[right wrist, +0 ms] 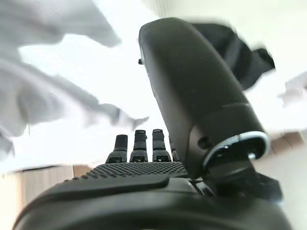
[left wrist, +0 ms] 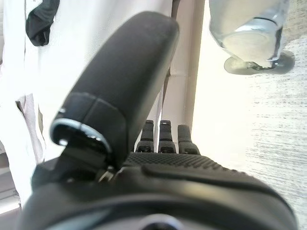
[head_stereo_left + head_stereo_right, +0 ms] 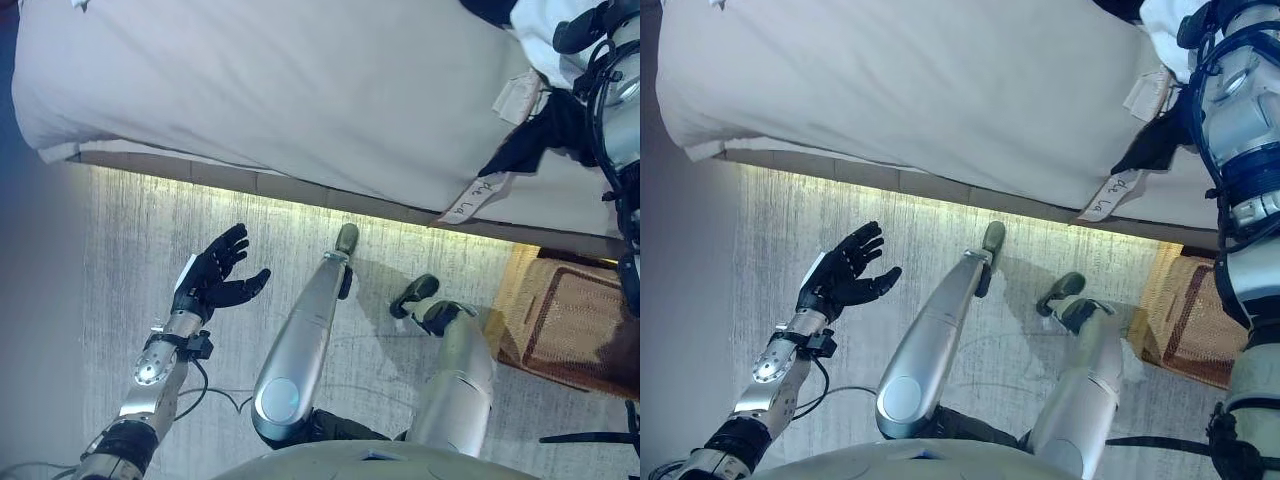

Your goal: Pick up the clothes from the bed and place them into the basket

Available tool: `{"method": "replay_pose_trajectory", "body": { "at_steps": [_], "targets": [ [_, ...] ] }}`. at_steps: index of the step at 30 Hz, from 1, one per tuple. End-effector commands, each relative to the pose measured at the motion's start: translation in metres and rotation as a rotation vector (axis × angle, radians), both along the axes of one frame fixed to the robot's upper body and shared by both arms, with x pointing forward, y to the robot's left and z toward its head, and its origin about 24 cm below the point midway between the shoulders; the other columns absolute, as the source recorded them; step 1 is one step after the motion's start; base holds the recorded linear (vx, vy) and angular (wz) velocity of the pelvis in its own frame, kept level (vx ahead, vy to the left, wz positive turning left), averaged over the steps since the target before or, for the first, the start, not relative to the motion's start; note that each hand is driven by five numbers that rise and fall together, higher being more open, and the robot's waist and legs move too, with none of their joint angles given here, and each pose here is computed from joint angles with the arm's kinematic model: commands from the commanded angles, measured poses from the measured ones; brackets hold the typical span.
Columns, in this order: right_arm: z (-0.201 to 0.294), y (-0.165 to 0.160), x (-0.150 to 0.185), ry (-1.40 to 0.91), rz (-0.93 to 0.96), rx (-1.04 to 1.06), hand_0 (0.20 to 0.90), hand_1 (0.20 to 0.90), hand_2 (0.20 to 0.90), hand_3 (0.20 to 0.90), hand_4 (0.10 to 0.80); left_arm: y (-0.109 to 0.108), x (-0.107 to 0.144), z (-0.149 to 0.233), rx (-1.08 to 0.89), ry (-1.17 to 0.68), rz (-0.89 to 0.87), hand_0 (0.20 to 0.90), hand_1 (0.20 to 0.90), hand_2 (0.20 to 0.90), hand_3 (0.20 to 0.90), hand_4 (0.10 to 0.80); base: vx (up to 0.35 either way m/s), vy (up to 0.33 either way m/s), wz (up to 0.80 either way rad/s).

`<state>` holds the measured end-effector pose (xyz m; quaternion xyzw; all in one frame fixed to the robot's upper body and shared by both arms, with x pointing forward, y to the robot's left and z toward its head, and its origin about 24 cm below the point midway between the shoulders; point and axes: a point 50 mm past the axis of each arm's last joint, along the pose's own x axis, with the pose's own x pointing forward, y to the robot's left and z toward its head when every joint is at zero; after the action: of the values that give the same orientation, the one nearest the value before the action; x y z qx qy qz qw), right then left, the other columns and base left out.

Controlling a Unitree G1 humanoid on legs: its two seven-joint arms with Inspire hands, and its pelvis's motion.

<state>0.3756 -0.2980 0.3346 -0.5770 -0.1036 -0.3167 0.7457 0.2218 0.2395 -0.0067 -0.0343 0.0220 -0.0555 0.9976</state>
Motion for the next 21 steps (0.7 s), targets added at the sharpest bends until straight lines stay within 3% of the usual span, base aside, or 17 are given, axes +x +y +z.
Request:
{"method": "replay_pose_trajectory", "body": {
  "at_steps": [1, 12, 13, 14, 15, 21],
  "targets": [
    [0.056, -0.012, -0.021, -0.128, -0.102, -0.052, 0.9, 0.9, 0.9, 0.9, 0.8, 0.014, -0.013, 0.023, 0.02, -0.119, 0.007, 0.9, 0.9, 0.9, 0.9, 0.8, -0.011, -0.05, 0.12],
    [0.048, -0.062, -0.037, 0.012, -0.295, 0.098, 0.9, 0.9, 0.9, 0.9, 0.8, 0.011, -0.012, 0.034, -0.006, -0.159, 0.0, 0.9, 0.9, 0.9, 0.9, 0.8, -0.015, -0.012, 0.03],
    [0.046, -0.066, -0.039, 0.02, -0.303, 0.112, 0.651, 0.651, 0.651, 0.609, 0.509, 0.013, -0.013, 0.033, -0.006, -0.158, 0.0, 0.9, 0.9, 0.9, 0.9, 0.8, 0.0, 0.0, 0.0],
    [0.045, -0.068, -0.039, 0.016, -0.305, 0.115, 0.531, 0.531, 0.531, 0.469, 0.369, 0.013, -0.013, 0.034, -0.005, -0.158, 0.001, 0.9, 0.9, 0.9, 0.9, 0.8, 0.0, 0.0, 0.0],
    [0.045, -0.069, -0.04, 0.01, -0.307, 0.118, 0.3, 0.3, 0.3, 0.2, 0.1, 0.014, -0.013, 0.034, -0.003, -0.16, 0.0, 0.9, 0.9, 0.9, 0.9, 0.8, 0.0, 0.0, 0.0],
    [0.048, -0.076, -0.048, -0.039, -0.286, 0.125, 0.3, 0.3, 0.3, 0.2, 0.1, 0.017, -0.016, 0.035, 0.002, -0.15, 0.012, 0.9, 0.9, 0.9, 0.9, 0.8, 0.005, 0.001, -0.03]
  ]
}}
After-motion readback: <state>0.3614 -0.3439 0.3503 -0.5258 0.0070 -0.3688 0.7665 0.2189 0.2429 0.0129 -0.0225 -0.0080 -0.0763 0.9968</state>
